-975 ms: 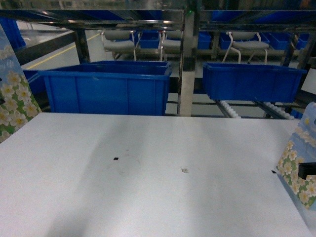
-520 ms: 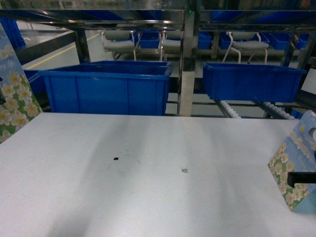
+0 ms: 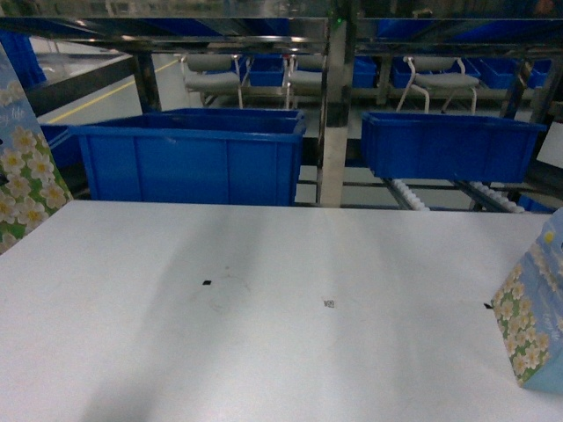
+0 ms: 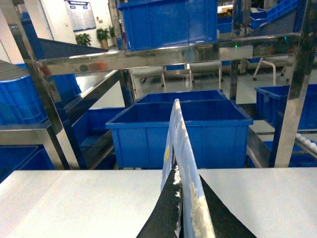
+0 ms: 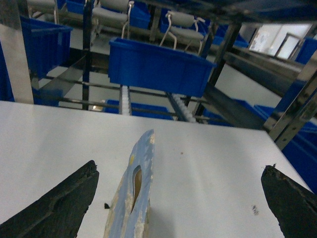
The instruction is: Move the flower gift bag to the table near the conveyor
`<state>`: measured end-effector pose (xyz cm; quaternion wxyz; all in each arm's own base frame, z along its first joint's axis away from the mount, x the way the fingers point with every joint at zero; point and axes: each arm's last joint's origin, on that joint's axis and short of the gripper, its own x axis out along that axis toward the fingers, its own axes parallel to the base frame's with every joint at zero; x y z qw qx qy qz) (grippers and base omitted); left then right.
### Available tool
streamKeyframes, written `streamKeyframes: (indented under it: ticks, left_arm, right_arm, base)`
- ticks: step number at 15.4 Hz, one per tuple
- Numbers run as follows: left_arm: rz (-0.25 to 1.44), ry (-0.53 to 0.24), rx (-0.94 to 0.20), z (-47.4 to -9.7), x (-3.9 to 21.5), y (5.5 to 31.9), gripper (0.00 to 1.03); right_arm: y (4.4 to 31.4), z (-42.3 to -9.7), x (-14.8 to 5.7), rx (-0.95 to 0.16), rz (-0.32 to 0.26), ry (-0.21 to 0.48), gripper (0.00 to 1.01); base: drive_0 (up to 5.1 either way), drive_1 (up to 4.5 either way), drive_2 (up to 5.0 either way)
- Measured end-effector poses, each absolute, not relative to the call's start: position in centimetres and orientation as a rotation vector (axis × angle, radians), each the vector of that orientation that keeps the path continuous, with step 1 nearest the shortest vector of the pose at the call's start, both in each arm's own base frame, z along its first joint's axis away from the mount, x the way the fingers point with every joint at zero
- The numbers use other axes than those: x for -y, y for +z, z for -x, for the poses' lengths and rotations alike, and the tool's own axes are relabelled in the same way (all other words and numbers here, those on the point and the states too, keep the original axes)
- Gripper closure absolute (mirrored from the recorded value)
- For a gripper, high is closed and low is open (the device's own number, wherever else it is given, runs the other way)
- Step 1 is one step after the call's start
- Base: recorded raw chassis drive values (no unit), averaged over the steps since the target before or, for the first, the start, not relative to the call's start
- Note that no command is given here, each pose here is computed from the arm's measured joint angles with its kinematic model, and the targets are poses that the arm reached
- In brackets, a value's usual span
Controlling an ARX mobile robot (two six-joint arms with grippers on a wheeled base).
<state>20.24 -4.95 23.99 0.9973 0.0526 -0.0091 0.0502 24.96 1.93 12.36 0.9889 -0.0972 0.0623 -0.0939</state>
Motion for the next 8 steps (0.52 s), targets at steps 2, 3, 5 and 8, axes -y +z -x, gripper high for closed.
streamKeyframes:
  ticks: [2,3,5,8]
  left_arm:
    - [-0.105,0.100,0.018,-20.2,4.9,24.0,1.01]
    - [-0.105,0.100,0.018,-20.2,4.9,24.0,1.01]
    - [-0.105,0.100,0.018,-20.2,4.9,24.0,1.01]
    - [-0.105,0.100,0.018,-20.2,4.9,24.0,1.01]
  right_arm:
    - [13.2,-22.9,-2.7,-0.099,0.263,-0.163,0.03]
    - [13.5,-21.8,-2.8,-0.091,0.287,-0.166,0.03]
    - [15.1,-19.4,-2.9,0.002,0.286,-0.187,0.03]
    - [16.0,-15.9,-3.3,0.025,0.283,-0.178,0.03]
  base:
    - [0.0,0.00,0.0]
    - [0.0,0.00,0.0]
    - [0.0,0.00,0.0]
    - [0.0,0.00,0.0]
